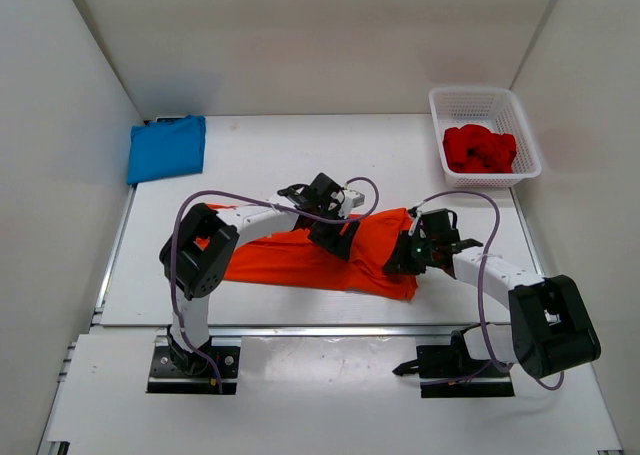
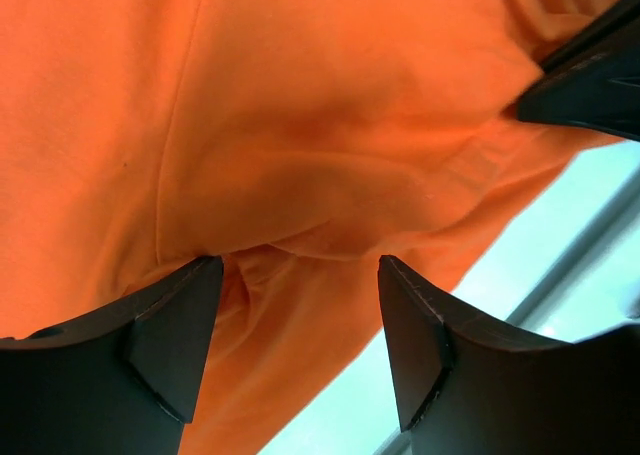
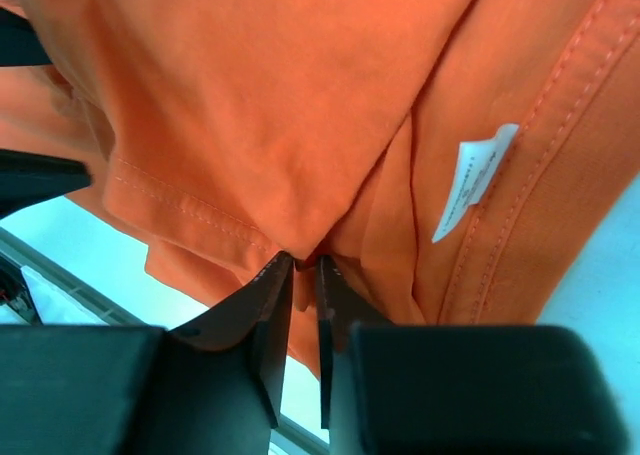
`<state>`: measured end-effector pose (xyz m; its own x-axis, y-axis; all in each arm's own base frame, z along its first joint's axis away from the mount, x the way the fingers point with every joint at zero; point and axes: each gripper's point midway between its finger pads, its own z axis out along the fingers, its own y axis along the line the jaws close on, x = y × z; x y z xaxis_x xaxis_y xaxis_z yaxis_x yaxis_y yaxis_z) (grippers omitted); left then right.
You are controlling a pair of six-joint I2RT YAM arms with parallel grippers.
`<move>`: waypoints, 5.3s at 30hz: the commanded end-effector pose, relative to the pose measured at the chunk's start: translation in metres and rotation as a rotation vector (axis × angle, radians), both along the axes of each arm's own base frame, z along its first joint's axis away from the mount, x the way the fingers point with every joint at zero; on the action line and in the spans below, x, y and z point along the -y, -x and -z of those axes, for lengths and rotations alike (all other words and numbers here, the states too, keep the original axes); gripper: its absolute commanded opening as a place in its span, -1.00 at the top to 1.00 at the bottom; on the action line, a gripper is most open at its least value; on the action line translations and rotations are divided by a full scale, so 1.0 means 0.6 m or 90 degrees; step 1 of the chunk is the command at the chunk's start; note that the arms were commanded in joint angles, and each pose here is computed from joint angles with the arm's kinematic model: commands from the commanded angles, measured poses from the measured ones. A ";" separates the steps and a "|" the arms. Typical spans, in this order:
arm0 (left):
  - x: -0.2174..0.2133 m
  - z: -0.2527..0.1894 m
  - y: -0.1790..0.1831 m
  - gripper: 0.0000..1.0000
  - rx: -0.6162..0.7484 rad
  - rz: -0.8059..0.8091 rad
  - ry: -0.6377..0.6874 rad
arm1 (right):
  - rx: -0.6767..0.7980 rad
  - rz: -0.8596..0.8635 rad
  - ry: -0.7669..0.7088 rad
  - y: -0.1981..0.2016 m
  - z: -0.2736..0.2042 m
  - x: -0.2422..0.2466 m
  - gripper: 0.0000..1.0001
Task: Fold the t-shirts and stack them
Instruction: Rotate the tshirt 90 degrees
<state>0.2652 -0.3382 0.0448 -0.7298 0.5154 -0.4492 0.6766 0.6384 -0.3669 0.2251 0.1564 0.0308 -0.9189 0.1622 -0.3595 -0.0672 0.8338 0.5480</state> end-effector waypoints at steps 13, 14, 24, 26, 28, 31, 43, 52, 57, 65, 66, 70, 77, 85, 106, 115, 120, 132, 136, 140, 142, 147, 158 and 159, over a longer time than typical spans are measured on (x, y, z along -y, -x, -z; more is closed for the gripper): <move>-0.005 0.018 -0.014 -0.51 0.044 0.003 -0.034 | -0.027 -0.022 -0.015 -0.001 0.015 -0.005 0.56; -0.002 0.017 -0.014 -0.51 0.049 0.002 -0.035 | -0.032 -0.019 -0.009 -0.002 0.018 -0.002 0.58; -0.008 0.024 -0.014 -0.48 0.053 0.007 -0.044 | 0.039 0.047 0.033 -0.026 -0.023 0.055 0.99; -0.008 0.024 -0.017 -0.46 0.053 0.005 -0.042 | 0.046 0.047 0.037 -0.028 -0.027 0.066 1.00; -0.003 0.024 -0.012 -0.47 0.052 0.014 -0.041 | 0.031 0.043 0.044 -0.022 -0.017 0.070 1.00; -0.004 0.025 -0.012 -0.45 0.052 0.011 -0.042 | 0.029 0.013 0.022 -0.018 -0.017 0.052 0.81; 0.000 -0.119 -0.004 -0.56 0.118 0.126 -0.005 | 0.116 0.032 0.037 -0.063 -0.100 0.078 0.23; -0.212 -0.229 -0.188 -0.79 0.307 -0.088 -0.183 | 0.060 0.079 0.227 -0.161 -0.083 0.100 0.04; -0.476 -0.141 -0.250 -0.80 0.314 -0.251 -0.418 | 0.028 0.105 0.348 -0.200 -0.059 0.126 0.03; -0.616 -0.085 -0.265 -0.78 0.303 -0.339 -0.523 | -0.062 0.045 0.405 -0.200 0.027 0.117 0.18; -0.621 -0.080 -0.262 -0.79 0.305 -0.338 -0.534 | -0.069 0.045 0.404 -0.202 0.036 0.118 0.28; -0.628 -0.040 -0.254 -0.75 0.317 -0.315 -0.580 | -0.076 0.022 0.402 -0.224 0.053 0.102 0.64; -0.698 0.014 -0.163 -0.68 0.222 -0.318 -0.612 | -0.049 0.010 0.425 -0.349 0.051 0.063 0.71; -0.690 0.036 -0.013 -0.71 0.153 -0.231 -0.601 | 0.109 0.064 0.479 -0.545 -0.033 0.046 0.25; -0.668 -0.060 -0.001 -0.89 0.202 -0.299 -0.556 | 0.127 0.263 0.179 -0.241 -0.114 0.025 0.38; -0.715 -0.071 -0.026 -0.94 0.201 -0.367 -0.628 | 0.067 0.341 0.144 -0.273 -0.017 0.043 0.27; -0.727 -0.077 -0.028 -0.94 0.186 -0.384 -0.640 | 0.026 0.336 0.170 -0.304 0.018 0.049 0.27; -0.682 -0.059 -0.031 -0.95 0.122 -0.311 -0.568 | 0.191 0.190 0.275 -0.597 -0.035 -0.033 0.23; -0.652 -0.059 -0.034 -0.93 0.125 -0.273 -0.562 | 0.288 0.201 0.274 -0.669 -0.105 -0.034 0.23; -0.638 -0.041 -0.018 -0.93 0.107 -0.262 -0.542 | 0.367 0.224 0.312 -0.671 -0.232 0.002 0.20; -0.649 -0.042 -0.018 -0.96 0.110 -0.299 -0.546 | 0.362 0.239 0.317 -0.650 -0.259 0.020 0.18; -0.669 -0.072 -0.018 -0.97 0.152 -0.416 -0.509 | 0.428 0.204 0.346 -0.518 -0.378 -0.035 0.12; -0.633 -0.148 0.002 -0.98 0.285 -0.601 -0.347 | 0.108 0.036 0.134 0.008 -0.189 -0.331 0.23; -0.633 -0.162 0.010 -0.98 0.291 -0.622 -0.335 | 0.095 0.011 0.126 0.038 -0.176 -0.360 0.23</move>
<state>0.2571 0.0504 0.1159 -0.8174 0.1177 -0.5639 -0.0857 0.9432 0.3211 0.2335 0.3725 0.1960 -0.6826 -0.0439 -0.7295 -0.3570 0.8910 0.2804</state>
